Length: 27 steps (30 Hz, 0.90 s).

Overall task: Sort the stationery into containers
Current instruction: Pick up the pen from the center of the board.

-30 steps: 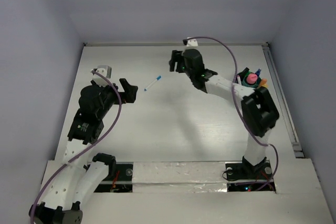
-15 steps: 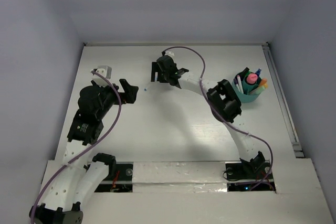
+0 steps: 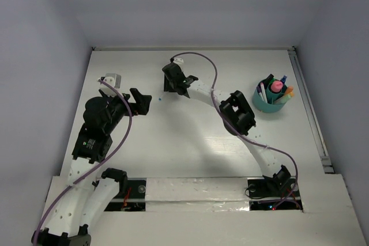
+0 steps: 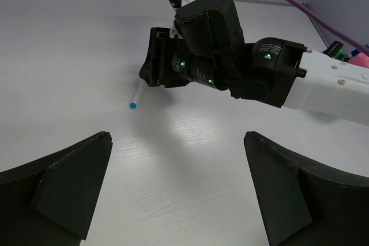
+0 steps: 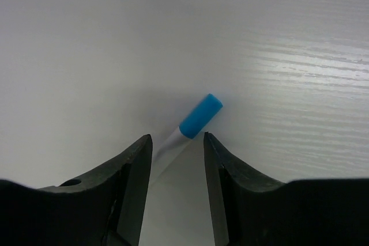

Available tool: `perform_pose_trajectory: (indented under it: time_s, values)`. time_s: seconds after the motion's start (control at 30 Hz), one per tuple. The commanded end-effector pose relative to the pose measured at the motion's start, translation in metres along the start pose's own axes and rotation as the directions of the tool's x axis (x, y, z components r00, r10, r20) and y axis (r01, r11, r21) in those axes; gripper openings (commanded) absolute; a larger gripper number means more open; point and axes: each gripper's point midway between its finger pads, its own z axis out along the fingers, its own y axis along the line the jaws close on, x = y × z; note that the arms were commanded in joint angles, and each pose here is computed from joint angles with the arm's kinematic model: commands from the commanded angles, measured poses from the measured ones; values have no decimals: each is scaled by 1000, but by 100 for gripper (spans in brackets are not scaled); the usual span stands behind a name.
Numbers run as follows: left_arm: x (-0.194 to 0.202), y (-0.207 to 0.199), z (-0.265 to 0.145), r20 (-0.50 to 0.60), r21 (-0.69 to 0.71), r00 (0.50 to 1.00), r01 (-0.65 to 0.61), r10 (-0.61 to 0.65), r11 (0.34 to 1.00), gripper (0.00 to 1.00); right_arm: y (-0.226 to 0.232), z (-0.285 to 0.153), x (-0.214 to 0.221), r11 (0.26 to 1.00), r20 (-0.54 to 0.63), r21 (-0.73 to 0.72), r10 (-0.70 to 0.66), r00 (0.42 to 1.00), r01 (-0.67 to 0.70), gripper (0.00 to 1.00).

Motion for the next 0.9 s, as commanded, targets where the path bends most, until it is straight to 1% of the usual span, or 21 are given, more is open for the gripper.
perform_pose_trajectory:
  time_s: [0.0, 0.07, 0.1, 0.13, 0.17, 0.2, 0.23, 0.27, 0.4, 0.43, 0.47, 0.5, 0.57, 0.63, 0.67, 0.7, 0.77, 0.8, 0.83, 0.87]
  values:
    - [-11, -7, -2, 48, 29, 999, -10, 9, 1000, 99, -8, -1, 28, 994, -70, 37, -100, 993, 103, 47]
    - [-11, -7, -2, 47, 31, 999, -10, 9, 999, 99, -12, 2, 39, 986, -109, 27, -163, 981, 167, 39]
    - [-12, -7, -2, 49, 30, 999, -10, 9, 1000, 99, -13, 3, 40, 982, -119, 26, -183, 976, 188, 37]
    - [-11, -7, -1, 48, 29, 999, -10, 9, 1000, 99, -9, 2, 34, 978, -110, 16, -204, 973, 207, 32]
    - [-11, -7, -1, 48, 28, 999, -10, 9, 1000, 99, -11, 2, 38, 966, -130, 5, -254, 958, 257, 27]
    - [-11, -7, -1, 47, 27, 999, -10, 9, 1000, 99, -14, 4, 42, 960, -144, 6, -277, 950, 281, 26]
    - [-11, -6, -1, 46, 25, 999, -9, 8, 1000, 99, -12, 4, 38, 954, -138, -2, -298, 945, 300, 26]
    - [-10, -6, 0, 44, 25, 999, -9, 8, 1000, 99, -13, 3, 42, 937, -158, -22, -349, 924, 350, 26]
    - [-9, -5, 1, 39, 22, 999, -5, 4, 1000, 99, -21, -2, 56, 891, -201, -78, -453, 869, 446, 23]
    - [-9, -5, 1, 39, 22, 999, -7, 6, 1000, 99, -19, -12, 47, 888, -187, -80, -459, 868, 453, 23]
    - [-9, -5, 1, 39, 22, 999, -7, 6, 1000, 99, -31, -15, 61, 869, -216, -86, -494, 842, 487, 21]
    - [-9, -5, 2, 37, 23, 999, -6, 6, 1000, 99, -33, -20, 63, 861, -223, -98, -508, 832, 500, 18]
    - [-8, -5, 2, 34, 23, 999, -6, 5, 1000, 99, -41, -38, 63, 846, -236, -108, -531, 814, 521, 19]
    - [-8, -6, 3, 34, 28, 999, -5, 4, 1000, 99, -43, -47, 62, 836, -237, -124, -547, 802, 534, 23]
    - [-8, -6, 3, 33, 29, 999, -3, 2, 1000, 99, -45, -50, 58, 837, -232, -104, -546, 805, 537, 26]
    - [-8, -7, 3, 34, 31, 999, -4, 3, 1000, 99, -43, -53, 51, 836, -218, -104, -547, 808, 539, 38]
    - [-7, -6, 3, 31, 30, 1000, -3, 2, 1000, 99, -38, -55, 48, 831, -220, -119, -555, 802, 543, 46]
    - [-7, -5, 3, 29, 23, 1000, -2, 1, 1000, 99, -39, -51, 52, 826, -232, -124, -562, 794, 549, 49]
    - [-7, -4, 3, 30, 19, 1000, -4, 3, 1000, 99, -30, -51, 40, 827, -208, -132, -562, 800, 547, 49]
    - [-6, -3, 4, 30, 15, 1000, -3, 3, 1000, 99, -32, -52, 44, 822, -231, -137, -569, 789, 552, 49]
